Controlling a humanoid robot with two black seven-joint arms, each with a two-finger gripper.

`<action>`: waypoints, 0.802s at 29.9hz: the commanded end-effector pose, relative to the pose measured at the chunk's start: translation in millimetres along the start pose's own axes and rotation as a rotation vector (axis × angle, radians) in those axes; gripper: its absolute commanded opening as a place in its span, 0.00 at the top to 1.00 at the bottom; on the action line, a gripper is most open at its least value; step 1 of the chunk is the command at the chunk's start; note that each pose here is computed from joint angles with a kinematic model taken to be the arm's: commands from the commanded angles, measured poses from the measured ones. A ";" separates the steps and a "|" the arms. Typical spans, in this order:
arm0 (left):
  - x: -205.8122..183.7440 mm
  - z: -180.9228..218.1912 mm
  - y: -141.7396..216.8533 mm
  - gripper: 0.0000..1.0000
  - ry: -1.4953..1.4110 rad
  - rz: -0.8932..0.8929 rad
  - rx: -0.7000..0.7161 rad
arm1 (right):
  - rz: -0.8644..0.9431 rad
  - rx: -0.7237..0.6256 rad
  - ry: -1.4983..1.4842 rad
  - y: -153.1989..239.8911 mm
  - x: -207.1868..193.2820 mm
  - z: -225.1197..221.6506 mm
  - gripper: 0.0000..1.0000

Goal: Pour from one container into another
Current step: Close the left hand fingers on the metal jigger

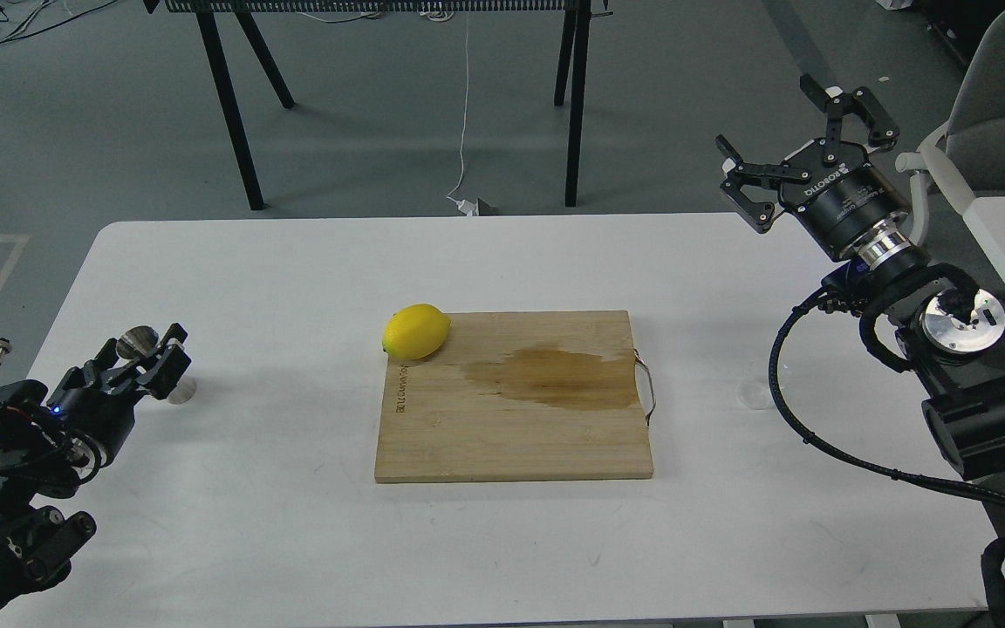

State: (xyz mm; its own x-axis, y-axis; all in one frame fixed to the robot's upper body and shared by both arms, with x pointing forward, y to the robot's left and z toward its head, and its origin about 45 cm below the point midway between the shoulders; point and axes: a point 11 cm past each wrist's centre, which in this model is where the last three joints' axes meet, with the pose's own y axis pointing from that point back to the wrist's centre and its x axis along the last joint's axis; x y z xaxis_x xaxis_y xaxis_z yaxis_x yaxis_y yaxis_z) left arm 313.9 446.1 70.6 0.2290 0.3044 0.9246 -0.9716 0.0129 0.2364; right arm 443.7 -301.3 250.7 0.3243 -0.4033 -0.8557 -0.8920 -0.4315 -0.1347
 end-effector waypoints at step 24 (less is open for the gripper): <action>-12.5 4.8 -0.2 0.00 0.012 -0.017 0.005 | 0.002 -0.001 0.000 1.1 0.8 0.1 0.01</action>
State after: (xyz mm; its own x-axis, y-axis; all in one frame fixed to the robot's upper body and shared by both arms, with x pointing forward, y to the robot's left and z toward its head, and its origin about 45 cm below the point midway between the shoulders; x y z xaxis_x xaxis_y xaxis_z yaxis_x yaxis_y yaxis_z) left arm 311.7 439.1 61.5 0.2418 0.3156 0.9176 -0.9678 0.0107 0.2513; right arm 443.1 -301.9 249.9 0.3227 -0.4044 -0.8558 -0.8923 -0.4317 -0.1325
